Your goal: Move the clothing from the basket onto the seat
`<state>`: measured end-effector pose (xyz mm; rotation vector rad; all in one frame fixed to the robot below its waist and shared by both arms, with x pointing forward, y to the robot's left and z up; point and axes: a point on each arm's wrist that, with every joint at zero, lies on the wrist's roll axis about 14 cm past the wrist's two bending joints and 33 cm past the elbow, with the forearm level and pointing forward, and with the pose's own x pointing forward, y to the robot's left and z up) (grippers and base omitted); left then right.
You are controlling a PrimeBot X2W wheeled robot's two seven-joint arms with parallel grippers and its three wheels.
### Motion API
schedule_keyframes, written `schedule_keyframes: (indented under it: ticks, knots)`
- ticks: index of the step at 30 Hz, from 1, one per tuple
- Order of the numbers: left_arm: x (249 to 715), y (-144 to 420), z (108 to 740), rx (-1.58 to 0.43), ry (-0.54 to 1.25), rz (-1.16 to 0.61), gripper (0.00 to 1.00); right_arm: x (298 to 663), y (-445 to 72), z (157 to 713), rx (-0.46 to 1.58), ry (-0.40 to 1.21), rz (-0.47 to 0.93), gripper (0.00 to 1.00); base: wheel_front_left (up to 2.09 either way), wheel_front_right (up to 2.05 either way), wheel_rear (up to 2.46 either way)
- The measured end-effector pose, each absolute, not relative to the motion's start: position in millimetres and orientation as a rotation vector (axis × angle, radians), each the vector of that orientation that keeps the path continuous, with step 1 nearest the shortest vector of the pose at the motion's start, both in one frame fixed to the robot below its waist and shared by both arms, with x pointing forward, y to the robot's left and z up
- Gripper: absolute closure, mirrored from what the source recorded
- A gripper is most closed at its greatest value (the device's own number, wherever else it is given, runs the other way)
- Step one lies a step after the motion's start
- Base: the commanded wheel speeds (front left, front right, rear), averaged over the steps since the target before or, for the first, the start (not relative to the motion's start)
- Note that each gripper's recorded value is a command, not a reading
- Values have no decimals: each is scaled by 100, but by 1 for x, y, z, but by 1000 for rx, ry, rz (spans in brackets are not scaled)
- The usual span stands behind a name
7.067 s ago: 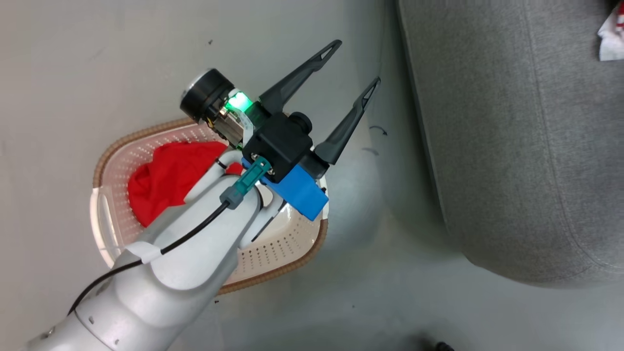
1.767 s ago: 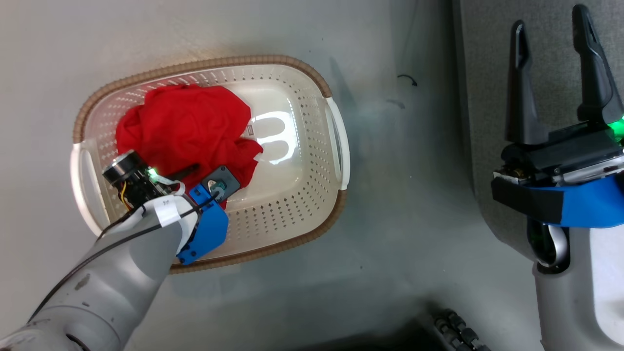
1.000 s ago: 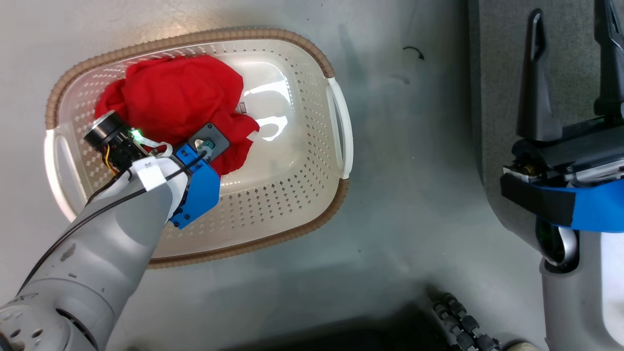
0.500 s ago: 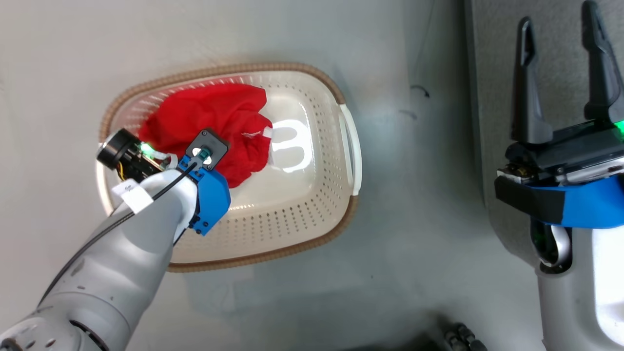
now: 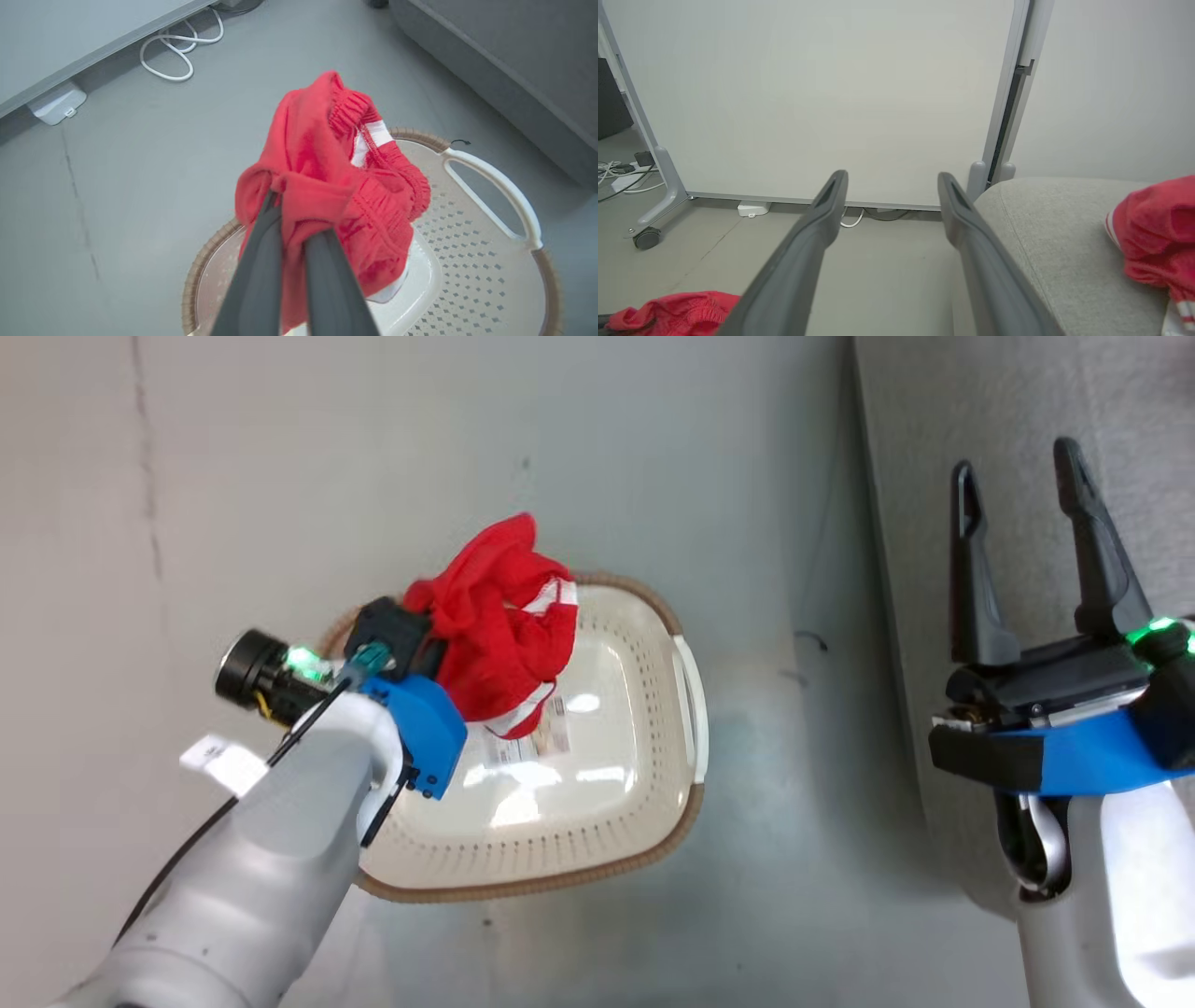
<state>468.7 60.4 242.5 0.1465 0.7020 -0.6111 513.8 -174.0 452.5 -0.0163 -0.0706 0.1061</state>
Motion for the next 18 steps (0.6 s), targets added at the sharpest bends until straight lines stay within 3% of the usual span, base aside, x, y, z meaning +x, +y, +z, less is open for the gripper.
schedule_keyframes:
  ticks: [18]
  knots:
    - [477, 90, 387, -65, 329, -395, 100, 463, -172, 513, 7, -148, 99, 0, 0, 0, 0]
